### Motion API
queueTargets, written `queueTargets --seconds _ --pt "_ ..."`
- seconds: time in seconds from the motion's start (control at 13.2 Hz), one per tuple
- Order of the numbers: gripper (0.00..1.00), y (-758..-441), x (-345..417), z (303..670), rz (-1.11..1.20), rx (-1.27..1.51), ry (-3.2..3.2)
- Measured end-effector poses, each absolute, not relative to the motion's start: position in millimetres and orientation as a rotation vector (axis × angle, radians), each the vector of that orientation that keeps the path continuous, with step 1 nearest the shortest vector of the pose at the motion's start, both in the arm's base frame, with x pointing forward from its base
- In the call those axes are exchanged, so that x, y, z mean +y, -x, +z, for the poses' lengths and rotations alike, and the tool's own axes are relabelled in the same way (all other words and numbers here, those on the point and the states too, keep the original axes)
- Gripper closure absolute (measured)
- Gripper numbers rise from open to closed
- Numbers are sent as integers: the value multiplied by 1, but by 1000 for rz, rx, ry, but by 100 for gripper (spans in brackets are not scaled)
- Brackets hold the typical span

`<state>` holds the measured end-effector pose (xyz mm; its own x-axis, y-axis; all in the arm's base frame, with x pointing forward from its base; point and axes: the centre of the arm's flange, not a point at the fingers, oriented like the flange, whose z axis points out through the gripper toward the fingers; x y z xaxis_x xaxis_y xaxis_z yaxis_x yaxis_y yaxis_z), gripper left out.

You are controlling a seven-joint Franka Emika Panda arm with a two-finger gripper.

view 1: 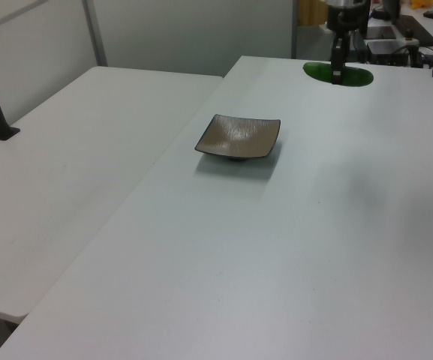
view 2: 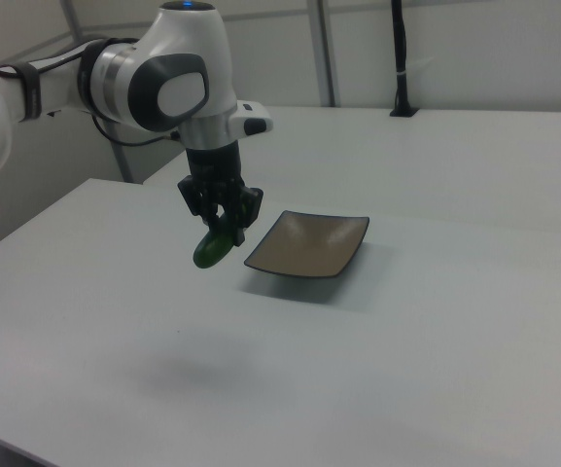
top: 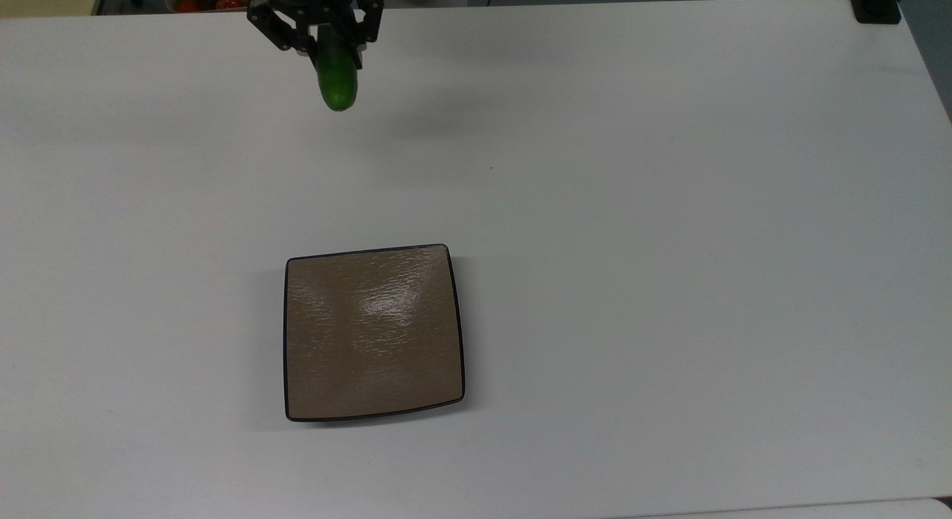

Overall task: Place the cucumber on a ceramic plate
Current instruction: 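Carry the cucumber over the brown plate and lower it onto it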

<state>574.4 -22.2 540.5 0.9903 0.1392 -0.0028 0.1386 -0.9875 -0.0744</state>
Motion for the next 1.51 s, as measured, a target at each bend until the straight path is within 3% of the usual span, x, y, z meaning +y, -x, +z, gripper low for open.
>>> queueTargets --seconds 0.68,0.98,1.51 --pt "57 -633 -14 522 -361 -211 3056" --pt "57 -681 -15 476 -579 -175 3033" --pt "57 -722 10 383 -819 -196 2990"
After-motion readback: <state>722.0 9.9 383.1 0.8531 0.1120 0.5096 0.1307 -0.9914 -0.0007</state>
